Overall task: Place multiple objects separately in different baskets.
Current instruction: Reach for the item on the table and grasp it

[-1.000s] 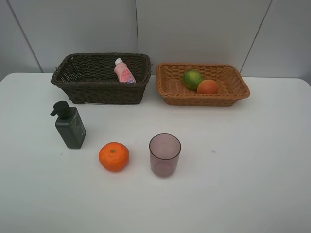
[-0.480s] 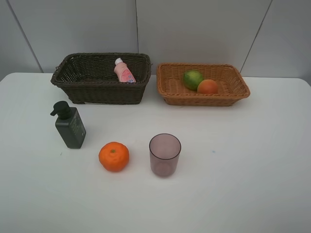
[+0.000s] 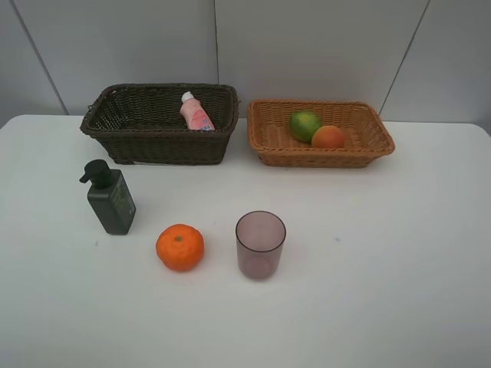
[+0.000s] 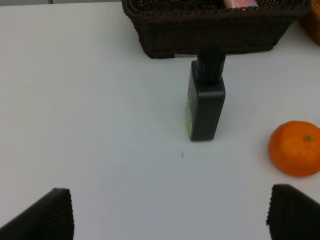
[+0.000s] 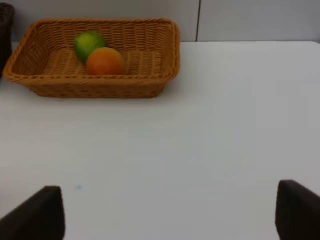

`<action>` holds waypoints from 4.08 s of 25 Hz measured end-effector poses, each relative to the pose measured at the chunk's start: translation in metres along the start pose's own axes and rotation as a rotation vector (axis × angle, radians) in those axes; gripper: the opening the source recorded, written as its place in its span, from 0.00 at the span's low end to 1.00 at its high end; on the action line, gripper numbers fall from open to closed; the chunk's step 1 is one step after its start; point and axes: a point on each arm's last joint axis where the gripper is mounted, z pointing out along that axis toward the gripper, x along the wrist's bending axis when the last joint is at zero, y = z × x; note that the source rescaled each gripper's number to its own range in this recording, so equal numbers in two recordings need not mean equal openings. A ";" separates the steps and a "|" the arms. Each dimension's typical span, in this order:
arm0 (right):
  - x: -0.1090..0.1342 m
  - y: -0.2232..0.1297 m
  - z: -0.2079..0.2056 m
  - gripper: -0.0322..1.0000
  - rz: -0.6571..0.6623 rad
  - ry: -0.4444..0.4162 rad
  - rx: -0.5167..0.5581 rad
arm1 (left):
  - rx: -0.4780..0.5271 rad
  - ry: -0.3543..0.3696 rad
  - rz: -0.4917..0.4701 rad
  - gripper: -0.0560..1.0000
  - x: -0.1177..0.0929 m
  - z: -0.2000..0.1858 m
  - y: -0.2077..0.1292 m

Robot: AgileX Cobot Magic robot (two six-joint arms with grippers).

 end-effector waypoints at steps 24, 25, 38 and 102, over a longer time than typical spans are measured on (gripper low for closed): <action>0.002 0.000 0.000 0.80 0.034 0.016 0.000 | 0.000 0.000 0.000 1.00 0.000 0.000 0.000; 0.002 0.000 0.000 0.80 0.034 0.016 0.000 | 0.000 0.000 0.000 1.00 0.000 0.000 0.000; 0.002 0.000 0.000 0.80 0.034 0.016 0.000 | 0.000 0.000 0.000 1.00 0.000 0.000 0.000; 0.002 0.000 0.000 0.80 0.034 0.016 0.000 | 0.914 0.064 0.041 1.00 -0.091 0.354 0.050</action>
